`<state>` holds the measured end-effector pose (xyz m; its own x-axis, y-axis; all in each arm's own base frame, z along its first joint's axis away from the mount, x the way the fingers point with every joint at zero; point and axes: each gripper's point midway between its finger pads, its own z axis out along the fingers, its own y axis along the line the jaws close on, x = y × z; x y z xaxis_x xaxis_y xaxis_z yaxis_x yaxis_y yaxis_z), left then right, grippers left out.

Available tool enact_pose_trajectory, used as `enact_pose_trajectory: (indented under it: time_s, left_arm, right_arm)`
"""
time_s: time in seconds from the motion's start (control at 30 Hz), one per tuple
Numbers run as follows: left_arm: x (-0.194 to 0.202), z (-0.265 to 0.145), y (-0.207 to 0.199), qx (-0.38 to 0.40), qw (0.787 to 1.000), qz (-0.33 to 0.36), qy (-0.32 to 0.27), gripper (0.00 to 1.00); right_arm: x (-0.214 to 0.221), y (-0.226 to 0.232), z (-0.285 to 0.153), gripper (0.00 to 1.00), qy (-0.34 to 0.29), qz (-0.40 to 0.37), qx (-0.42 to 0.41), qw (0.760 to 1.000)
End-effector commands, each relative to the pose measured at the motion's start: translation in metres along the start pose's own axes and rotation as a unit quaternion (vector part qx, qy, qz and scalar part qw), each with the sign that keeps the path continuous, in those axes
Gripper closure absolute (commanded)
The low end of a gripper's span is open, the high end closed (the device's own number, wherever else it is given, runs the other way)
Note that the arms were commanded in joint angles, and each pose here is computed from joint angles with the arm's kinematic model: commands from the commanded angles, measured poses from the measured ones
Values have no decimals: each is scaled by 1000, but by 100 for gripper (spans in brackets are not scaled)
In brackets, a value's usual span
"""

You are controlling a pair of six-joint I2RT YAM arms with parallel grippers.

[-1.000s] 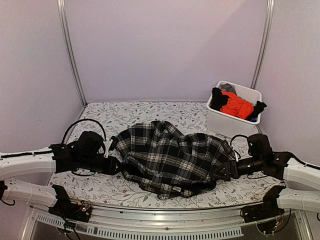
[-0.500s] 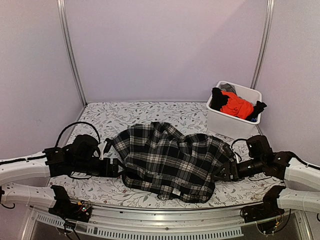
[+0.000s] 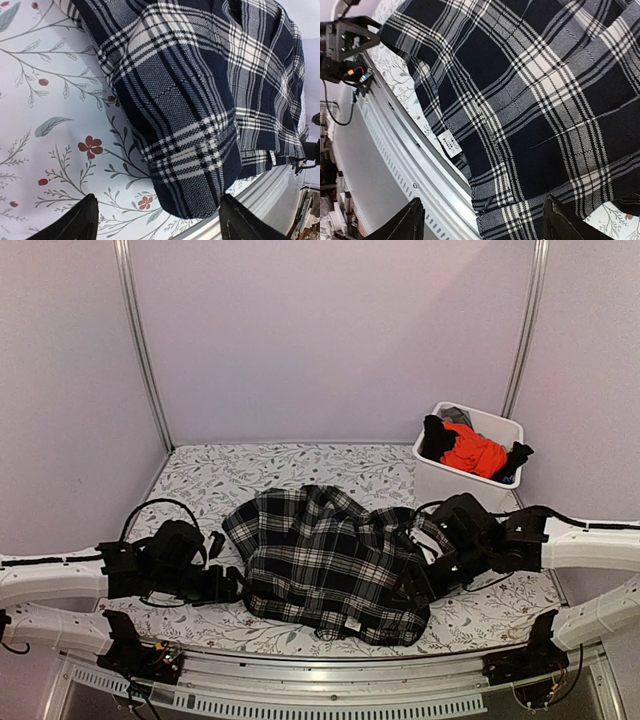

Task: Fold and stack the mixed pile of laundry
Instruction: Flatten out the crumpled skirt at the center of the board.

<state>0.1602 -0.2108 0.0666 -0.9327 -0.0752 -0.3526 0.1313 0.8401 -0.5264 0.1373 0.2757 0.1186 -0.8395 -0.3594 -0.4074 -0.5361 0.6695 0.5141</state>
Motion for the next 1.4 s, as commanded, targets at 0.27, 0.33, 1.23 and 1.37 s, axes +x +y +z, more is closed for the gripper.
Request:
enact_pose_trajectory:
  time_s: [0.27,0.33,1.23,1.37]
  left_arm:
    - [3,0,-7,17,1000,-9,3,6]
    - [5,0,-6,15,1000,-7,5,1]
    - [-21,-4,-40,104,992,-5,-66,0]
    - [-15,12,-55,137,990,-13,-36,1]
  right_arm:
    - [39,-25,37,14,139,-110,237,955]
    - [41,-33,35,13,151,-114,267,945]
    - [-59,-17,-55,100,-164,59,175,969]
    - [-59,-21,-62,100,-196,91,160,963]
